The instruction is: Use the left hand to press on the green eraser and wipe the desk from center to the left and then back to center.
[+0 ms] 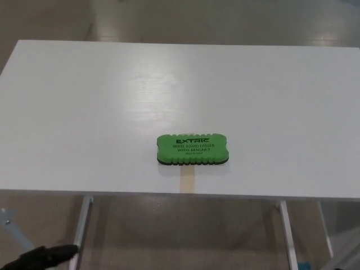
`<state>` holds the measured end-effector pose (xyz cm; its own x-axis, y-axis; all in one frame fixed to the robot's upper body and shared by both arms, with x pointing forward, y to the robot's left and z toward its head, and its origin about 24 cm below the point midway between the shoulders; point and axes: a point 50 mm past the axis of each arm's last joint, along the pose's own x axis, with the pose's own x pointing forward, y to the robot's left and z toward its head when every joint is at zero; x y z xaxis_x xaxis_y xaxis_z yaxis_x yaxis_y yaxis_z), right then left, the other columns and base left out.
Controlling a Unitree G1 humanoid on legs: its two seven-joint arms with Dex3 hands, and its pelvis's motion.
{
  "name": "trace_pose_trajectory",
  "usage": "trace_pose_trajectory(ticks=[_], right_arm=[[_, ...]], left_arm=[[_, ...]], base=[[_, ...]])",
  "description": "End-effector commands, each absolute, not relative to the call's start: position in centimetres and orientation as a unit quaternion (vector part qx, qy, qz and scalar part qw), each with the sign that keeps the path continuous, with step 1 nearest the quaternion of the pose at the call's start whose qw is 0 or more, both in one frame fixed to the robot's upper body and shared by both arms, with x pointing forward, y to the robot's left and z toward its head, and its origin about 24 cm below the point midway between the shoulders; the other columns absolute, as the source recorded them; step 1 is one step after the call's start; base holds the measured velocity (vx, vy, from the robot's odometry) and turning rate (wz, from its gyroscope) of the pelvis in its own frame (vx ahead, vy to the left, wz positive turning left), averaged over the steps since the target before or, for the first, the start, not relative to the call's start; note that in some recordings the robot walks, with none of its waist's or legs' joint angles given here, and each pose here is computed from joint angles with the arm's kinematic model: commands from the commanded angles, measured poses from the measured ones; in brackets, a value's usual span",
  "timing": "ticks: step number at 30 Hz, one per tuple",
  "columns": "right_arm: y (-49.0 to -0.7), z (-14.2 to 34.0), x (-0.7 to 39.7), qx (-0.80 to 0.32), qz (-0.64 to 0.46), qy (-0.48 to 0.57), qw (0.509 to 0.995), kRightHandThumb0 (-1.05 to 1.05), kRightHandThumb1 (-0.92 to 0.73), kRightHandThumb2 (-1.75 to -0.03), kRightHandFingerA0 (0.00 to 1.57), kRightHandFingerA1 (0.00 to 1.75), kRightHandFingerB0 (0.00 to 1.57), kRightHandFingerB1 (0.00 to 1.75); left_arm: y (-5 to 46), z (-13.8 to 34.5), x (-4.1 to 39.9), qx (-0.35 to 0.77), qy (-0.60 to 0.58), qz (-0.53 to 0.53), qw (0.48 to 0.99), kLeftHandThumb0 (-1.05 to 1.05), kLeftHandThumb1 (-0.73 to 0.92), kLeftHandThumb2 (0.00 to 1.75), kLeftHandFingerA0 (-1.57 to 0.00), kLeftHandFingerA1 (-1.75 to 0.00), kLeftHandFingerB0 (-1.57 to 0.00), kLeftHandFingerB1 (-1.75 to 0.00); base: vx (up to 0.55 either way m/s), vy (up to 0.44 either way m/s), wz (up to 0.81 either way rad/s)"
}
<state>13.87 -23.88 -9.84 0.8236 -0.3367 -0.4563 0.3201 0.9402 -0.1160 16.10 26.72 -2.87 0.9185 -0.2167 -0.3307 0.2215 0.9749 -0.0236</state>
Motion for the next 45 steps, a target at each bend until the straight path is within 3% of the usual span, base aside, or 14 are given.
trace_pose_trajectory(ticks=[1, 10, 15, 27, 33, 45], right_arm=[[-23.5, -10.2, 12.6, -0.029, -0.136, 0.238, 0.961, -0.45, -0.70, -0.62, 0.70, 0.42, 0.51, 0.36], [-23.6, -10.3, 12.6, -0.036, -0.137, 0.243, 0.960, -0.45, -0.70, -0.62, 0.70, 0.43, 0.51, 0.36], [-23.5, -10.4, 12.4, -0.036, -0.135, 0.246, 0.959, -0.45, -0.71, -0.62, 0.70, 0.43, 0.52, 0.37], [-23.5, -10.5, 12.7, -0.043, -0.129, 0.247, 0.959, -0.45, -0.71, -0.62, 0.69, 0.43, 0.52, 0.36], [-23.5, -10.5, 12.7, -0.043, -0.122, 0.245, 0.961, -0.45, -0.71, -0.62, 0.70, 0.43, 0.51, 0.36], [-23.2, -10.5, 12.5, -0.036, -0.117, 0.242, 0.963, -0.45, -0.71, -0.62, 0.66, 0.43, 0.51, 0.36]], left_arm=[[21.6, 0.5, 15.3, -0.031, 0.135, -0.443, 0.886, -0.31, 0.71, 0.62, -0.89, -0.48, -0.82, -0.48], [18.0, 5.5, 16.6, -0.042, 0.061, -0.529, 0.845, -0.31, 0.72, 0.62, -0.85, -0.47, -0.79, -0.46], [16.2, 8.5, 18.5, -0.021, -0.007, -0.528, 0.849, -0.33, 0.73, 0.63, -0.84, -0.47, -0.77, -0.46], [11.9, 13.9, 24.4, 0.065, -0.162, -0.360, 0.917, -0.23, 0.71, 0.62, -0.94, -0.48, -0.87, -0.49], [10.4, 15.3, 27.5, 0.072, -0.173, -0.298, 0.936, -0.24, 0.68, 0.61, -0.85, -0.47, -0.84, -0.47], [7.2, 14.8, 35.1, 0.087, -0.110, -0.219, 0.966, -0.19, 0.76, 0.65, -0.88, -0.52, -0.92, -0.49]], base=[[0.00, 0.000, 0.00], [0.00, 0.000, 0.00], [0.00, 0.000, 0.00], [0.00, 0.000, 0.00], [0.00, 0.000, 0.00], [0.00, 0.000, 0.00]])
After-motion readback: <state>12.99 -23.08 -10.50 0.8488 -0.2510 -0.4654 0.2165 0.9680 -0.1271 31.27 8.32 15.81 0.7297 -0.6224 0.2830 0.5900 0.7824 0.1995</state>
